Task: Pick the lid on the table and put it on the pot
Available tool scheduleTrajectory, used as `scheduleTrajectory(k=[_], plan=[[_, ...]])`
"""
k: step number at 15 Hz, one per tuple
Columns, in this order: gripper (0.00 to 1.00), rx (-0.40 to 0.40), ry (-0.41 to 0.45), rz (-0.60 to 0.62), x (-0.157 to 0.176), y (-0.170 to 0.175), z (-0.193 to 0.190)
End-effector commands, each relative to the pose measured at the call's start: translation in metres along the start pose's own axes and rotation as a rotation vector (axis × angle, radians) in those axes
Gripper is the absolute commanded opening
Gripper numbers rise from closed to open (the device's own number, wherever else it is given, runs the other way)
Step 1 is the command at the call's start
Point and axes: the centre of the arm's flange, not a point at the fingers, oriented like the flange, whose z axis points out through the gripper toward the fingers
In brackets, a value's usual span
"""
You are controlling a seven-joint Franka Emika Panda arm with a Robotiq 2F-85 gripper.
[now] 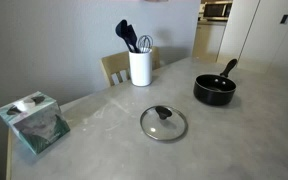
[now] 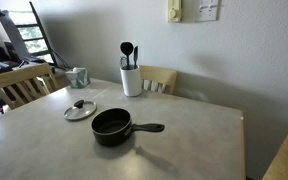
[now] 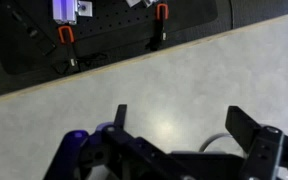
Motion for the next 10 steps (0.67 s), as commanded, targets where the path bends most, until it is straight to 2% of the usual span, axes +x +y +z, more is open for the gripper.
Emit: scheduleTrajectory(k=[1, 6, 7, 9, 10], plan=[[1.00, 0.000, 0.000, 0.000, 0.000, 0.000, 0.000], [1.00, -0.003, -0.012, -0.038, -0.001, -0.001, 0.000], [1.00, -0.013, -0.014, -0.072, 0.032, 0.020, -0.019], [1.00, -0.007, -0.015, -0.122, 0.038, 0.028, -0.026], [1.00, 0.003, -0.019, -0.134, 0.058, 0.016, -0.020]])
